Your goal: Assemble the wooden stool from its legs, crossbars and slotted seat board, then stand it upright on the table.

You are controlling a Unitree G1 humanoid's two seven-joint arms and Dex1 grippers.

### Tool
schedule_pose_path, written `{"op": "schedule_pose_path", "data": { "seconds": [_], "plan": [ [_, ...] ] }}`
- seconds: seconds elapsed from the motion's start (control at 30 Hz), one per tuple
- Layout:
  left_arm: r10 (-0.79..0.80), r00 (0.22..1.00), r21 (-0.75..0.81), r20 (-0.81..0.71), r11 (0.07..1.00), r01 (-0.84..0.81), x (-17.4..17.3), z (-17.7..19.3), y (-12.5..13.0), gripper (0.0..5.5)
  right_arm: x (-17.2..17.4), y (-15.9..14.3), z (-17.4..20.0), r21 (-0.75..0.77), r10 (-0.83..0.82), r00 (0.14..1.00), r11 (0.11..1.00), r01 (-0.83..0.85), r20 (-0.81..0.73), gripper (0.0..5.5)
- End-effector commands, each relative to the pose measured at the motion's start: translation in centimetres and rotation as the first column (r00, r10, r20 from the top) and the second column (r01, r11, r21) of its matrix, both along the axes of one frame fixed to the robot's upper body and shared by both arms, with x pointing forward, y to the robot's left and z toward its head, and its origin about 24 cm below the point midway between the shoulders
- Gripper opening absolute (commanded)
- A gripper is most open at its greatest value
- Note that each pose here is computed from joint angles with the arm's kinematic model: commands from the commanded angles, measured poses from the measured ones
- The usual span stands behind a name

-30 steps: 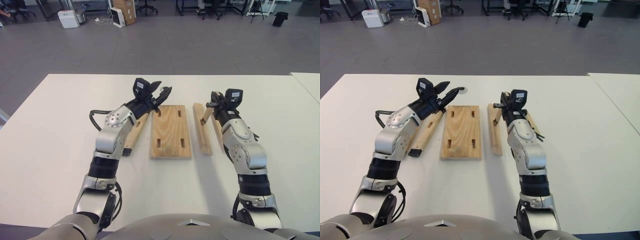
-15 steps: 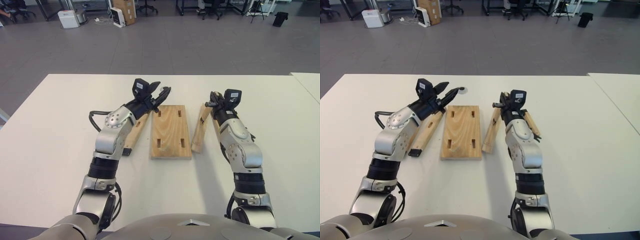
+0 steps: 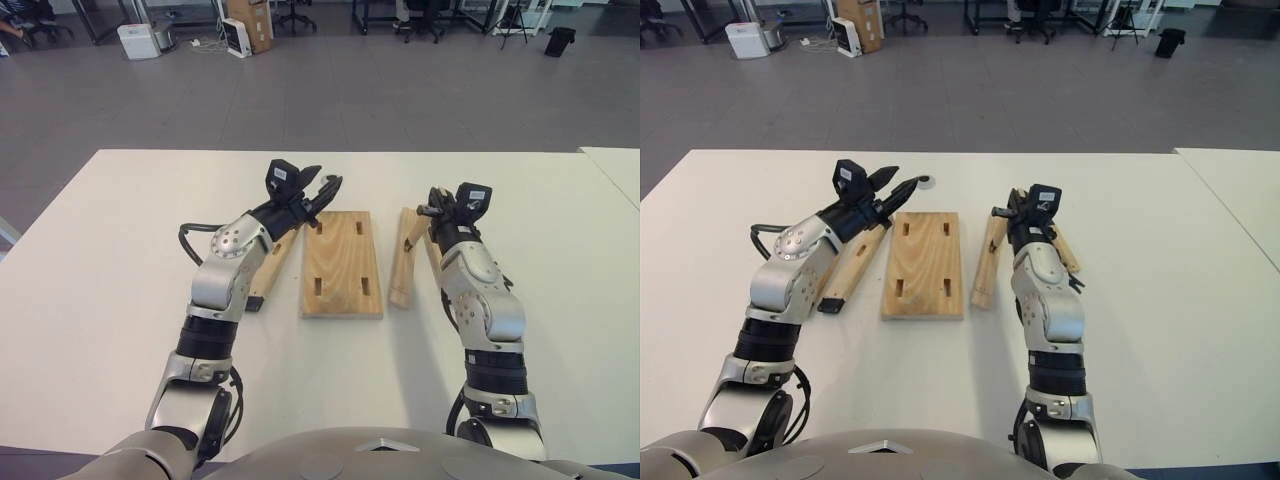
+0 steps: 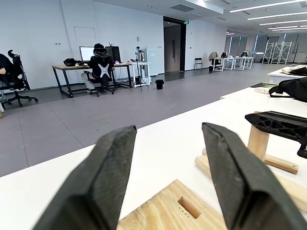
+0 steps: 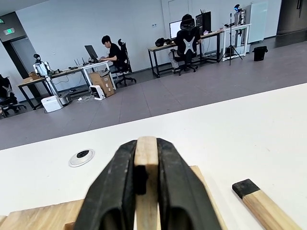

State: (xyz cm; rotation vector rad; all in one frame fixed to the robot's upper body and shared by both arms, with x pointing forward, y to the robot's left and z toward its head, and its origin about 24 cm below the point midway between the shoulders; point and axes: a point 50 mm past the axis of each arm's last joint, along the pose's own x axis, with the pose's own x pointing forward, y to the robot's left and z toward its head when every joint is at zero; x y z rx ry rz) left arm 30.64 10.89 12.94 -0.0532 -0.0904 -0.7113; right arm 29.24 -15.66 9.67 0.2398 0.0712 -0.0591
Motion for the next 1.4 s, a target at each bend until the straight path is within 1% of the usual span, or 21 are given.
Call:
{"op": "schedule_pose_path", "data": {
  "seconds": [0.03,0.2,0.3,0.4,0.5,0.57,0.67,0.87,0.93,1.0,1.2,1.3,1.4],
  "plan": [
    [0.020,1.000,0.019,-0.012,1.000,-0.020,-0.1,-0.5,0.2,2.49,-0.3,-0.4,-1.7,0.000,-0.061,0.994,0.998,0.061,-0.094,0.42],
    [0.017,1.000,0.019,-0.018,1.000,-0.017,-0.1,-0.7,0.0,2.49,0.0,-0.1,-3.7,-0.003,-0.023,0.984,1.000,0.023,-0.179,0.42],
    [0.017,1.000,0.020,-0.021,1.000,-0.017,-0.2,-0.9,-0.1,2.49,0.5,0.1,-4.2,-0.020,-0.008,0.977,1.000,0.004,-0.213,0.42],
    [0.022,1.000,0.018,-0.022,1.000,-0.022,-0.3,-1.0,-0.2,2.49,0.5,0.6,-4.3,-0.081,0.027,0.981,0.996,-0.044,-0.191,0.42],
    [0.025,0.999,0.028,-0.023,0.999,-0.024,-0.5,-1.2,-0.2,2.49,-1.4,1.0,-5.1,-0.118,0.098,0.982,0.986,-0.118,-0.161,0.42],
    [0.023,0.999,0.031,-0.026,0.999,-0.022,-0.7,-1.4,-0.2,2.49,-2.4,1.0,-5.4,-0.112,0.120,0.980,0.984,-0.138,-0.160,0.42],
    [0.030,0.999,0.028,-0.027,0.999,-0.029,-0.8,-1.4,-0.2,2.49,-3.3,0.6,-5.3,-0.110,0.134,0.980,0.982,-0.150,-0.145,0.42],
    [0.045,0.999,0.030,-0.029,0.999,-0.044,-1.1,-1.6,-0.2,2.49,-4.9,-0.1,-5.2,-0.160,0.153,0.979,0.972,-0.173,-0.134,0.42],
    [0.054,0.998,0.026,-0.025,0.998,-0.053,-1.2,-1.6,-0.1,2.49,-5.5,-0.3,-5.3,-0.170,0.167,0.980,0.968,-0.184,-0.108,0.42],
    [0.055,0.998,0.011,-0.006,0.998,-0.055,-1.3,-1.4,-0.1,2.49,-6.1,-0.7,-5.7,-0.234,0.183,0.980,0.953,-0.195,-0.074,0.42],
    [0.064,0.997,-0.021,0.044,0.998,-0.063,-1.3,-0.9,0.1,2.49,-7.6,-1.5,-7.5,-0.336,0.189,0.982,0.925,-0.174,0.010,0.42],
    [0.067,0.996,-0.029,0.056,0.997,-0.066,-1.3,-0.8,0.2,2.49,-7.9,-1.9,-8.2,-0.299,0.151,0.988,0.945,-0.135,0.031,0.42],
    [0.071,0.996,-0.030,0.059,0.997,-0.069,-1.3,-0.8,0.2,2.49,-8.0,-2.6,-8.6,-0.179,0.081,0.996,0.981,-0.074,0.030,0.42]
  ]
}}
